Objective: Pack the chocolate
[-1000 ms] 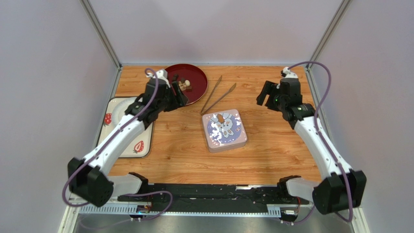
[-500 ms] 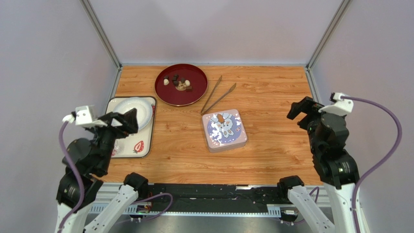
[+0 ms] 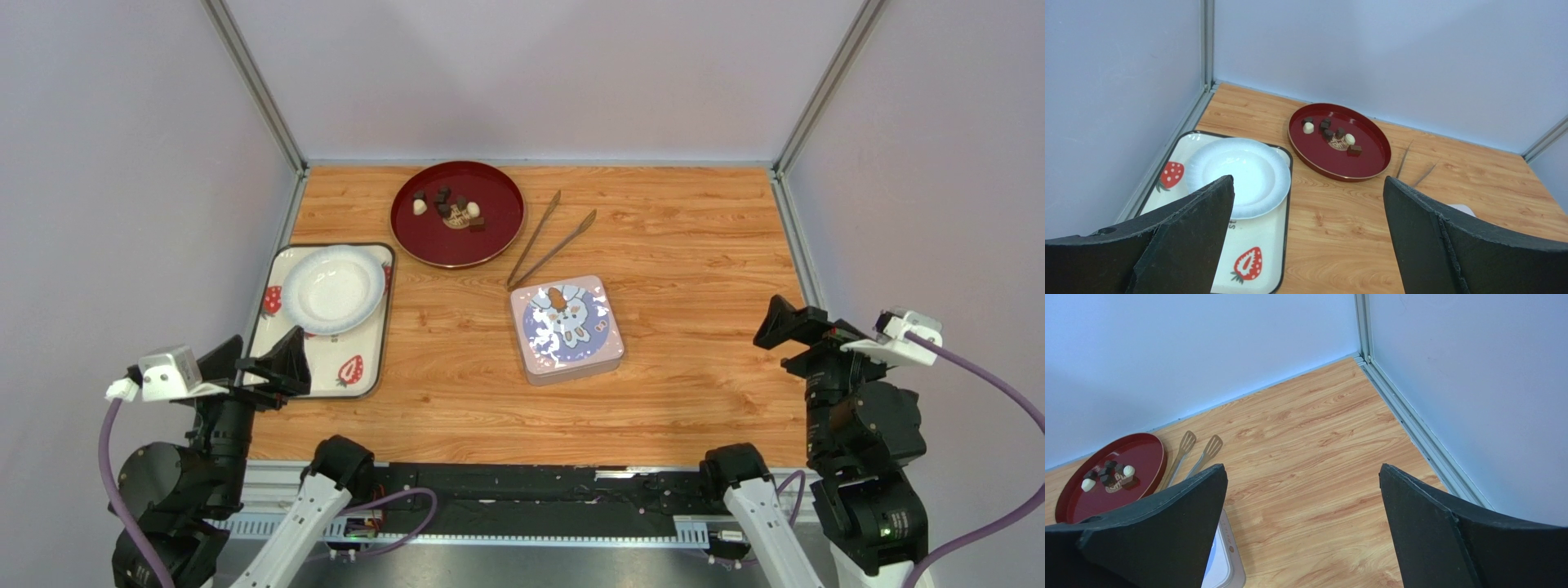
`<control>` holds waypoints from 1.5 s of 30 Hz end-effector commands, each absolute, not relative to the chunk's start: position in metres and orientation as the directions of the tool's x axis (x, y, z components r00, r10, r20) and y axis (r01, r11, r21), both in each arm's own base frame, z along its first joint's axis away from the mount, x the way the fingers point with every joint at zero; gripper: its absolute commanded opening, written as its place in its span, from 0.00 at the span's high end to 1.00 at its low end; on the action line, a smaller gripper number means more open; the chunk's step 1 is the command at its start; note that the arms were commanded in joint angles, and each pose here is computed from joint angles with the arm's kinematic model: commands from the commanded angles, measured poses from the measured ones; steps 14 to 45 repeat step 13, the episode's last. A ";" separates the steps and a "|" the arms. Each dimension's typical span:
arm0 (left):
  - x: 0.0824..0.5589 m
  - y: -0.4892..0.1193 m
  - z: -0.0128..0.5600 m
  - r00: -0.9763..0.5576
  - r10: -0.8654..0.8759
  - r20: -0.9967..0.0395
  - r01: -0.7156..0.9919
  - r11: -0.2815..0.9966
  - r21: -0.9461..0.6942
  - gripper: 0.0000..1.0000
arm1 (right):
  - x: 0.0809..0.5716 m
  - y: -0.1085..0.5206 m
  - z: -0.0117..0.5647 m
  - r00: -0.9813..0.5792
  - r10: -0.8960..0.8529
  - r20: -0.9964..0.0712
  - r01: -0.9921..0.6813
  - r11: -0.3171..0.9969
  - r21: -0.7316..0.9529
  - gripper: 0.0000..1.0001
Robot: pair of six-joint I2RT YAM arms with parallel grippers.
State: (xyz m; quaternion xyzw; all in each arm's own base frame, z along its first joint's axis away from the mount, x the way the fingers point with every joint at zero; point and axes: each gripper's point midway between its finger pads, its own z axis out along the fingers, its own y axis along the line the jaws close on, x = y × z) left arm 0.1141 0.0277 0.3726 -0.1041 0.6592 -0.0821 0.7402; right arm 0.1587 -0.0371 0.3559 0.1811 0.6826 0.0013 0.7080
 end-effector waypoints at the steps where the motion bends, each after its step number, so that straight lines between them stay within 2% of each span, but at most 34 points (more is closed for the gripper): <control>1: 0.105 0.032 0.360 0.105 -0.258 -0.961 -0.019 0.965 -0.261 0.01 | 0.155 -0.041 0.364 0.118 0.218 -0.969 0.243 0.940 0.241 0.00; 45: 0.101 0.036 0.363 0.107 -0.258 -0.960 -0.034 0.964 -0.263 0.01 | 0.154 -0.042 0.359 0.120 0.215 -0.969 0.249 0.939 0.239 0.00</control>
